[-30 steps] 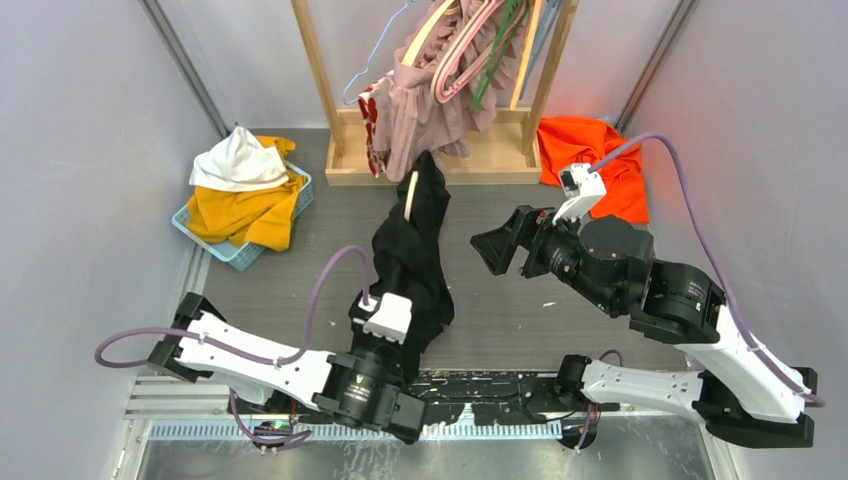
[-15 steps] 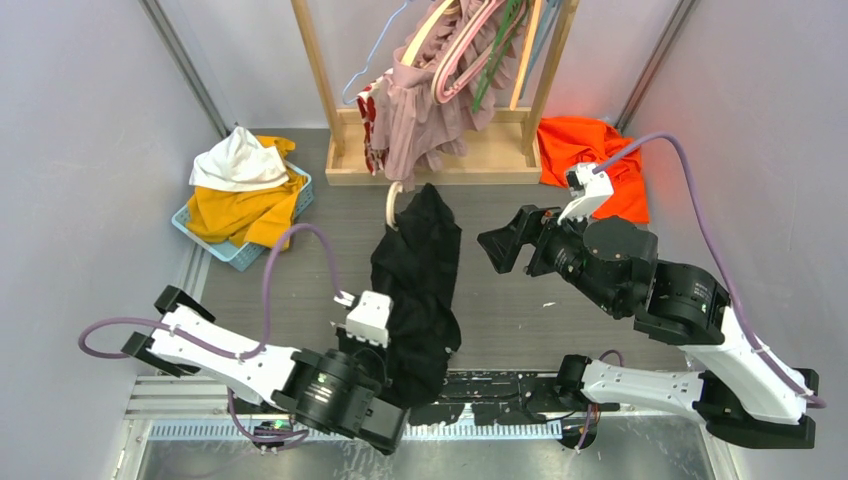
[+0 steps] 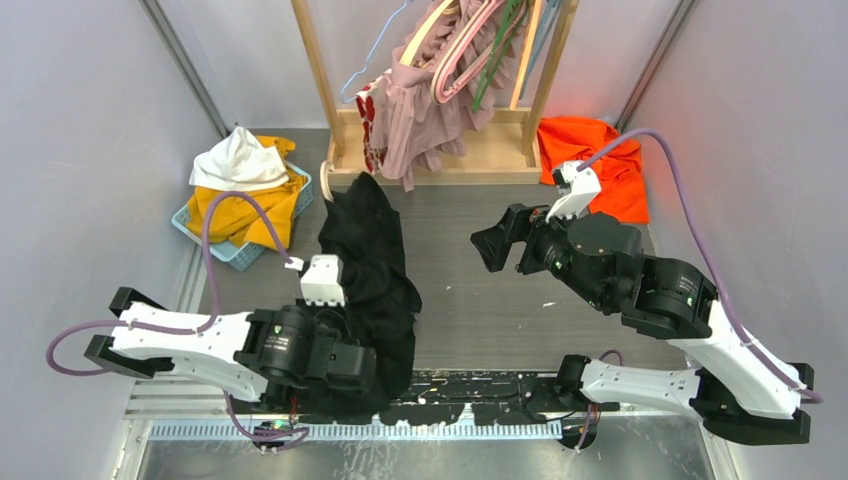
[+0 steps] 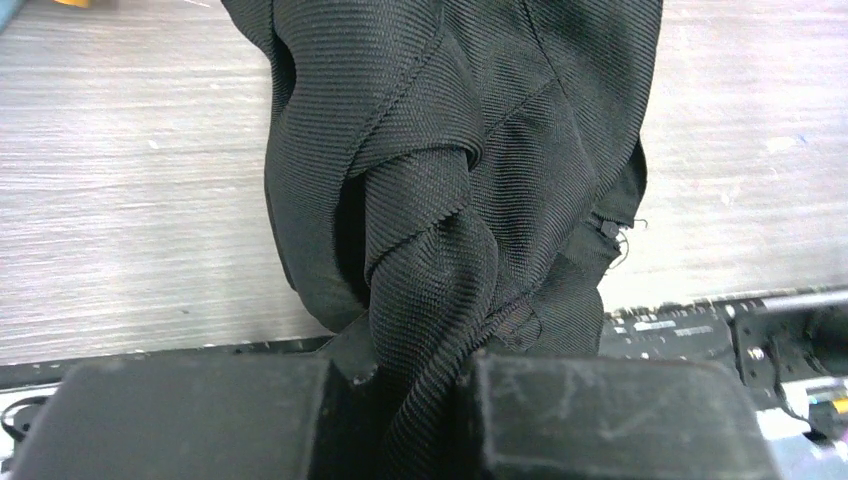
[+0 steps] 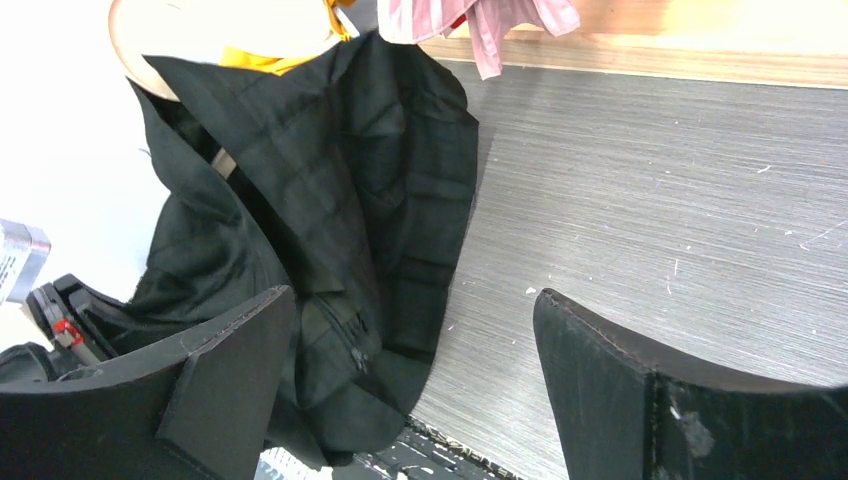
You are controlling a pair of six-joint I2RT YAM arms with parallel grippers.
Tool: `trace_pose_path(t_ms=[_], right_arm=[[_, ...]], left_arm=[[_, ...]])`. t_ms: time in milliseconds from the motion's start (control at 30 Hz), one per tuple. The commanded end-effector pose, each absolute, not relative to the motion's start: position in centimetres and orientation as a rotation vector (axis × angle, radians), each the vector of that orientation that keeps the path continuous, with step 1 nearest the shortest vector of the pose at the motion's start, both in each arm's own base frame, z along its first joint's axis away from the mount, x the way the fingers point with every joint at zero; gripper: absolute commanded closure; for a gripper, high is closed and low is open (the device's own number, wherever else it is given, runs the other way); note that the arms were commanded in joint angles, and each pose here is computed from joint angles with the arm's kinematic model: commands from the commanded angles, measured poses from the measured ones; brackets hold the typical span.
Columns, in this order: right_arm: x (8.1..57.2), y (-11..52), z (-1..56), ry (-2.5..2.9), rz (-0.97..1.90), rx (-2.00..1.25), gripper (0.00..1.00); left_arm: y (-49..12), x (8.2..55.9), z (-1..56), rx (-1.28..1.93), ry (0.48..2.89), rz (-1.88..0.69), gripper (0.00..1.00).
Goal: Place the skirt on the hanger
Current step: Place the hanger at the clothesline.
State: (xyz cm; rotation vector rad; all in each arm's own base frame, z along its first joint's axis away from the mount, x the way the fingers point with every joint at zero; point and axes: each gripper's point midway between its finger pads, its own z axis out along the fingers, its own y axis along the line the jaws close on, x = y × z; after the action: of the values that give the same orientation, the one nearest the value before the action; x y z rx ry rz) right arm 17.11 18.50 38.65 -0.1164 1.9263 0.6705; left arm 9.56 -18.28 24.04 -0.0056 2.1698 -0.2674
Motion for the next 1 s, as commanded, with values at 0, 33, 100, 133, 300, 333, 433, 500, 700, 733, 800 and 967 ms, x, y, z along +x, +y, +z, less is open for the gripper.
trace_pose_path(t_ms=[0,33,100,133,300,333,433,500,700,733,800,967], right_arm=[[17.6,19.0,40.2,1.876,0.699,-0.102,0.06],[17.6,19.1,40.2,1.877,0.697,-0.104,0.06],[17.7,19.1,40.3,1.876,0.697,-0.106,0.06],[17.7,19.1,40.3,1.876,0.693,-0.107,0.06],[17.9,19.6,40.4,1.879,0.698,-0.121,0.06],[17.9,19.7,40.4,1.878,0.7,-0.121,0.06],[17.9,19.7,40.4,1.879,0.7,-0.127,0.06],[17.9,19.6,40.3,1.88,0.698,-0.125,0.06],[17.9,19.4,40.4,1.882,0.694,-0.126,0.06],[17.9,19.2,40.4,1.883,0.689,-0.125,0.06],[17.8,18.9,40.5,1.88,0.685,-0.123,0.06],[17.8,18.0,40.8,1.875,0.662,-0.116,0.06]], left_arm=[[-13.0,13.4,27.6,0.079,2.007,-0.046,1.0],[-12.5,13.8,28.1,0.068,1.996,-0.039,1.0],[-11.4,14.5,29.3,0.05,1.968,-0.037,1.0],[-10.9,14.8,29.8,0.034,1.954,-0.038,1.0],[-11.9,16.4,31.9,0.074,1.896,-0.089,0.99],[-12.3,16.8,32.2,0.092,1.882,-0.096,0.99],[-12.5,17.9,32.9,0.114,1.869,-0.121,0.99],[-12.9,18.8,33.2,0.125,1.872,-0.136,0.98],[-13.8,21.9,34.0,0.17,1.893,-0.132,0.98],[-13.4,22.5,34.2,0.162,1.895,-0.124,0.98],[-12.4,23.5,34.9,0.135,1.896,-0.105,0.99],[-9.9,25.0,36.8,0.075,1.892,-0.094,0.99]])
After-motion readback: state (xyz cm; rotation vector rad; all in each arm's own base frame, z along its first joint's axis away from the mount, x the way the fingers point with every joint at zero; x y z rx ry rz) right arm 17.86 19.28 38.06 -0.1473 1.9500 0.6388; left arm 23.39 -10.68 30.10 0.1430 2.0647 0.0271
